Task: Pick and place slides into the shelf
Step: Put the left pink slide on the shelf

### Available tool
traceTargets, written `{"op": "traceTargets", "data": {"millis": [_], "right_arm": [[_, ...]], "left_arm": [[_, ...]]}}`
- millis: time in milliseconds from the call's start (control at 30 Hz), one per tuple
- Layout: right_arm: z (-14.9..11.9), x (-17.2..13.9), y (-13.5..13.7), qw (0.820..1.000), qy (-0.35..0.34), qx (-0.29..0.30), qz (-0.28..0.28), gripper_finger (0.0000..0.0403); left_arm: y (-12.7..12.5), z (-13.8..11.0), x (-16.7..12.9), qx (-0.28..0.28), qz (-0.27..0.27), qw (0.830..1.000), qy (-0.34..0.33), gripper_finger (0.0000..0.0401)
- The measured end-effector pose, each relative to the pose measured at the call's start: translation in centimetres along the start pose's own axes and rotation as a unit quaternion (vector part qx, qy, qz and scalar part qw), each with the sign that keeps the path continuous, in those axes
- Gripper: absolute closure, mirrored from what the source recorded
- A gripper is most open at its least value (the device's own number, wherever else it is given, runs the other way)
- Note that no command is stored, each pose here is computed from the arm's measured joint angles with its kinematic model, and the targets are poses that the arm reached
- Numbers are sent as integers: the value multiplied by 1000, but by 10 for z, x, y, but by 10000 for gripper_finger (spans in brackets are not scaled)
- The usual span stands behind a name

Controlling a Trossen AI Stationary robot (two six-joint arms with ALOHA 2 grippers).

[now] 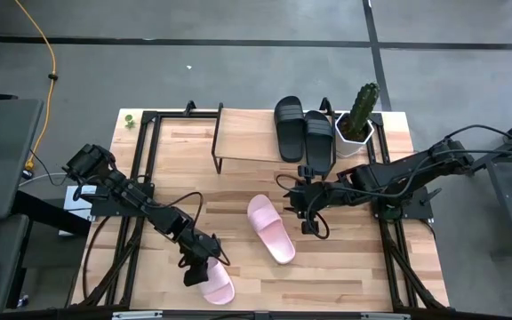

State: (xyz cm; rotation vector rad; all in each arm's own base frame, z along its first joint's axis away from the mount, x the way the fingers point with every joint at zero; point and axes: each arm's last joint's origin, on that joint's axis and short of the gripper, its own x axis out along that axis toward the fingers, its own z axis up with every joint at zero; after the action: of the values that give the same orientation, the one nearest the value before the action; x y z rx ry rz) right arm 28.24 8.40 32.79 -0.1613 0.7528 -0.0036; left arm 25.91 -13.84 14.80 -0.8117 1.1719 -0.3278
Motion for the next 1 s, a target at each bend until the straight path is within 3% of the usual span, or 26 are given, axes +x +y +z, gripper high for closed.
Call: {"op": "traceTargets", "data": {"millis": [200,400,700,867,1000], "right_arm": [[0,0,-1,1000,-1,-4,-14,257],[0,0,-2,999,-2,-29,-35,257],[0,-2,2,993,-3,-84,-87,257],[-1,-6,8,984,-3,-118,-133,257],[-1,-7,11,984,-5,-120,-134,257]], "left_arm": [[0,0,0,1,0,1000,-1,375],[-4,3,0,16,-15,1000,-20,394],[-13,9,-2,35,-43,998,-38,389],[-21,22,-7,54,-56,995,-57,392],[-27,35,-16,69,-70,992,-73,390]]}}
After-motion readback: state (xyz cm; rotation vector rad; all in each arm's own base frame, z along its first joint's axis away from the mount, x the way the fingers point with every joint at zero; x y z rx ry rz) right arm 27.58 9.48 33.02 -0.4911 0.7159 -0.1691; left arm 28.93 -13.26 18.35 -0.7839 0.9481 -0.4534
